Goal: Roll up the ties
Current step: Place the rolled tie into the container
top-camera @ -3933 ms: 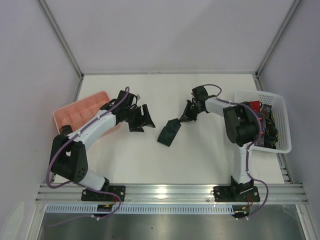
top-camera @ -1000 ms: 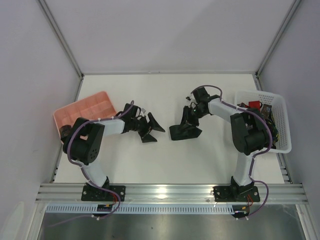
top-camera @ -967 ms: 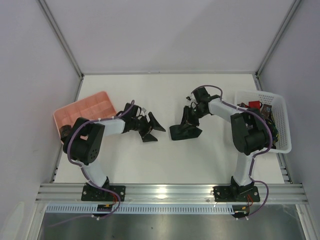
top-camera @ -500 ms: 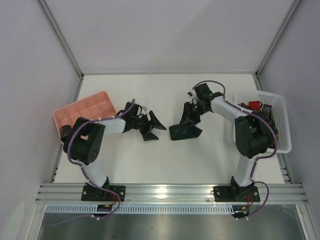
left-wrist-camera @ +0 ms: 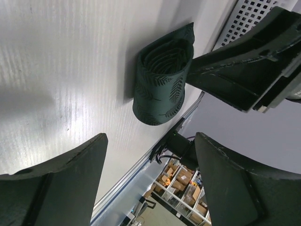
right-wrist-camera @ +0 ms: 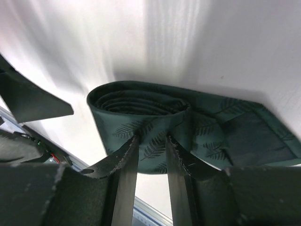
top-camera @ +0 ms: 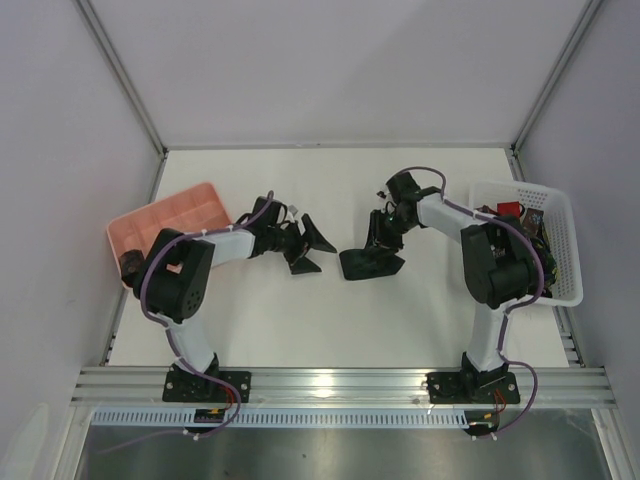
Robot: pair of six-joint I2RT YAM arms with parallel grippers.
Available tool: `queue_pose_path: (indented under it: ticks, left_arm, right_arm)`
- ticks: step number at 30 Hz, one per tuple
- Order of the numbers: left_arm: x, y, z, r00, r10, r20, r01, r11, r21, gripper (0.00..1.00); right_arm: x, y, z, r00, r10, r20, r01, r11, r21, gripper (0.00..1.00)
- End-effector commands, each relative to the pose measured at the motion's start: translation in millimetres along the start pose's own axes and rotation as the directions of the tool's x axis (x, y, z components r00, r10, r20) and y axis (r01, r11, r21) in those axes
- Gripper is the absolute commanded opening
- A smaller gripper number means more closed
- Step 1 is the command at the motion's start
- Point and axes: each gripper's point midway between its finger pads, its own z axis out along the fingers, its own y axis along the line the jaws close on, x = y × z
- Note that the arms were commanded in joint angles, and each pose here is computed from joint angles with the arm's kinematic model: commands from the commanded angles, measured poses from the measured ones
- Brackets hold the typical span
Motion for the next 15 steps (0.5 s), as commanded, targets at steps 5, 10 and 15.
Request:
queue_pose_path:
  ticks: [5, 10, 15]
  left_arm:
    - [-3.6, -23.2, 11.7, 0.998, 0.051, -0.046, -0.049, 0.998, 0.036, 0.82]
    - [-0.9, -24.6, 21.3, 0.997, 0.043, -0.060, -0.041, 0.999, 0.030, 0.83]
    - [6.1, -24.9, 30.9, 0.995, -0.024, -0.094, 0.027, 0.999, 0.029, 0.82]
  right_arm:
    - [-11.1, -23.7, 13.4, 0.999, 0.034, 0.036, -0.036, 0.999, 0.041, 0.35]
    - [-8.4, -32.2, 13.1, 0.998, 0.051, 0.031, -0.052, 0.998, 0.037, 0.34]
    - [-2.2, -31.8, 10.1, 0.998, 0.043, 0.044, -0.044, 0.999, 0.024, 0.34]
